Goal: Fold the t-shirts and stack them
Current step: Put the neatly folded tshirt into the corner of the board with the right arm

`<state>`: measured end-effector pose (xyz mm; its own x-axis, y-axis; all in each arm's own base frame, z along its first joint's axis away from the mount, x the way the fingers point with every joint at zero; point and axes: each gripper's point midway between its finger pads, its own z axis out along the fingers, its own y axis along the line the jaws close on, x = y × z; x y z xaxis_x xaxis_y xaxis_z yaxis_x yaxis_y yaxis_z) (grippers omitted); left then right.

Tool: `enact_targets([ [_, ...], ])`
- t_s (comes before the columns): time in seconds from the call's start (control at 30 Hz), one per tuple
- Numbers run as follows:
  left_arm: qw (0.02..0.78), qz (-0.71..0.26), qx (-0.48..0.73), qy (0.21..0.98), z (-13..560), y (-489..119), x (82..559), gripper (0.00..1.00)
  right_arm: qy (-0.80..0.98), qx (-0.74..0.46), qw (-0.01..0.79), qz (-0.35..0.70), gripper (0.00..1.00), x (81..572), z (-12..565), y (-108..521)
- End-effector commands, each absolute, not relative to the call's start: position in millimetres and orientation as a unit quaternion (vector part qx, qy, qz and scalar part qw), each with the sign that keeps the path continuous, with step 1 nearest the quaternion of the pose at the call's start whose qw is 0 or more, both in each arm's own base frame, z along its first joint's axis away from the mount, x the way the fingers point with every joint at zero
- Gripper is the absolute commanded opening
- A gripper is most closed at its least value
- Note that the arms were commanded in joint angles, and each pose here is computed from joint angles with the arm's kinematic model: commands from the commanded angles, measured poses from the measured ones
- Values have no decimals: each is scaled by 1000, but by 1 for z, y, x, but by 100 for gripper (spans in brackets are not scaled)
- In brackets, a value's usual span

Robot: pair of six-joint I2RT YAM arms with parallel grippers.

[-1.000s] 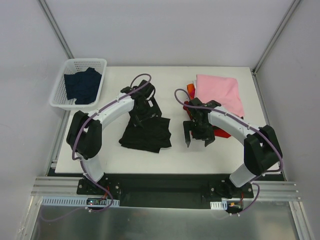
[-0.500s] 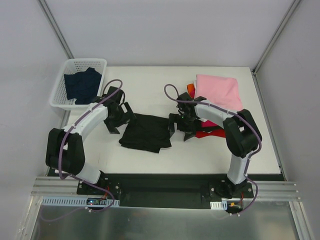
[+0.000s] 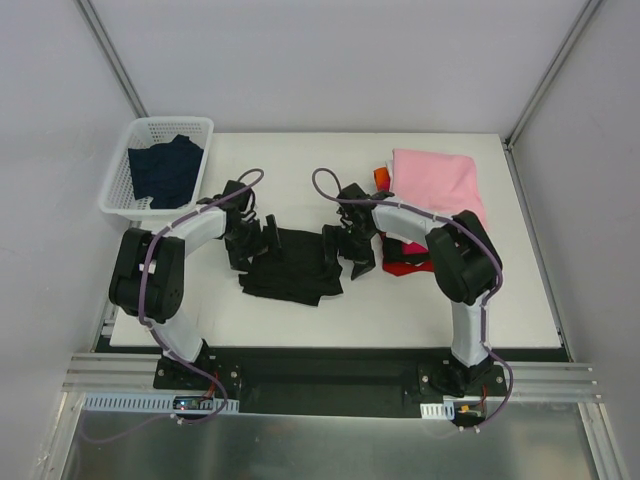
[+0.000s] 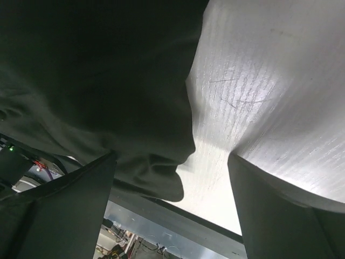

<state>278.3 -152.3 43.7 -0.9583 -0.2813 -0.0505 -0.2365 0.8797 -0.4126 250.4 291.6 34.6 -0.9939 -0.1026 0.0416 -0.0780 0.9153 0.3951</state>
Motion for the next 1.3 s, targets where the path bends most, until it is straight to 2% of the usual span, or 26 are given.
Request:
enact_targets([
  [0.0,54,-225,-93,968,36,-154,277,98,-976,39,38,-210,88,249,34,299],
  [0.43,49,-216,-100,970,29,-139,256,97,-970,26,51,-234,87,256,22,324],
  [0.9,72,-234,-115,963,64,-144,266,98,-969,26,46,-242,86,261,28,330],
  [1.27,62,-237,-142,959,63,-143,235,98,-980,54,35,-188,86,264,28,311],
])
